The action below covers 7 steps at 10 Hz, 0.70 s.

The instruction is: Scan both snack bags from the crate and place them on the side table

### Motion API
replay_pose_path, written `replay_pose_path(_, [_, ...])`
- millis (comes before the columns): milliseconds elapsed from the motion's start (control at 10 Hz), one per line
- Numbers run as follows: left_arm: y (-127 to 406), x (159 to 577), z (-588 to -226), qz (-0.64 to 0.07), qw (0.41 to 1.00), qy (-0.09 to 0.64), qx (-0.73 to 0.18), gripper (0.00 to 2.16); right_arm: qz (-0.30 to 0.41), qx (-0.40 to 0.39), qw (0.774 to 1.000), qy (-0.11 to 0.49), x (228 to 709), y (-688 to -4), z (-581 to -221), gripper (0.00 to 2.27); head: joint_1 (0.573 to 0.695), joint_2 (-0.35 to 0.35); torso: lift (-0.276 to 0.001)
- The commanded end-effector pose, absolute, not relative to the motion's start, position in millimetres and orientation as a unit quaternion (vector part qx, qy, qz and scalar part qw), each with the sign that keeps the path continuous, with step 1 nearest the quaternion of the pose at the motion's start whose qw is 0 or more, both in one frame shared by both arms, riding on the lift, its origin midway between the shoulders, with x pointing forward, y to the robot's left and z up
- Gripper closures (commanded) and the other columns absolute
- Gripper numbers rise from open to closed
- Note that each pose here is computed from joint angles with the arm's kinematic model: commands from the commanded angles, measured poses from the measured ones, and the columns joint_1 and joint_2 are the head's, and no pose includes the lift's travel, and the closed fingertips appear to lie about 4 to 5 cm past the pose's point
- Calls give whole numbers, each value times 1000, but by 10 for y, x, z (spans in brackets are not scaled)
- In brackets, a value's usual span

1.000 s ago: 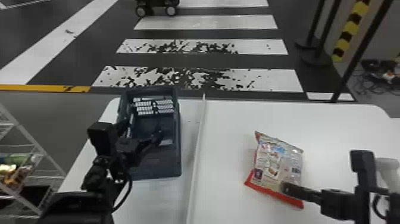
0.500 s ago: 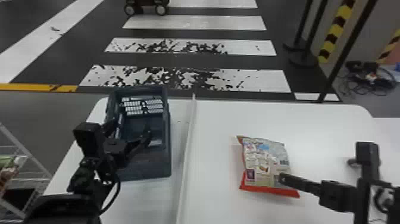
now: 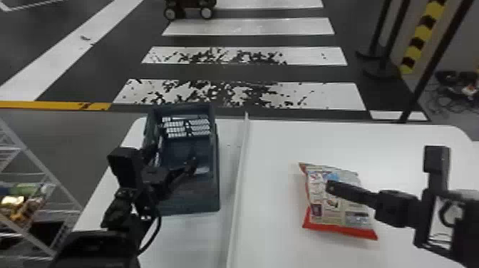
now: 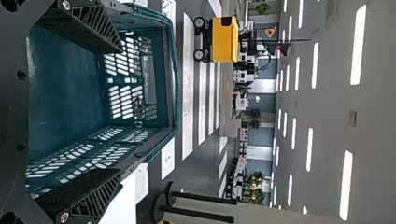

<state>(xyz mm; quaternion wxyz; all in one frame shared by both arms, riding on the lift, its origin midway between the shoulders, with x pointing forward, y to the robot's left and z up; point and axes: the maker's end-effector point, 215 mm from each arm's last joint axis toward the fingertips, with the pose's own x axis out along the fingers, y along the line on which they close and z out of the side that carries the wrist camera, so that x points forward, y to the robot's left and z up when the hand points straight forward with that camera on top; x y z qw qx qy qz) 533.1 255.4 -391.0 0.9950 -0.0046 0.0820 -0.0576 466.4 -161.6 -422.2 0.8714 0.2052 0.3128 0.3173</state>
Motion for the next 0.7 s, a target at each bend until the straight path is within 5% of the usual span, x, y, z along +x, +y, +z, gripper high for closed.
replay_pose_path(0, [2555, 5328, -3919, -58, 995, 83, -5, 87, 327, 198, 876, 294, 4831, -1547, -4263, 2223, 695, 102, -98])
replay_pose_path(600, [2599, 5325, -3925, -54, 995, 83, -6, 87, 326, 192, 871, 315, 4884, -1513, -4681, 2223, 695, 113, -98])
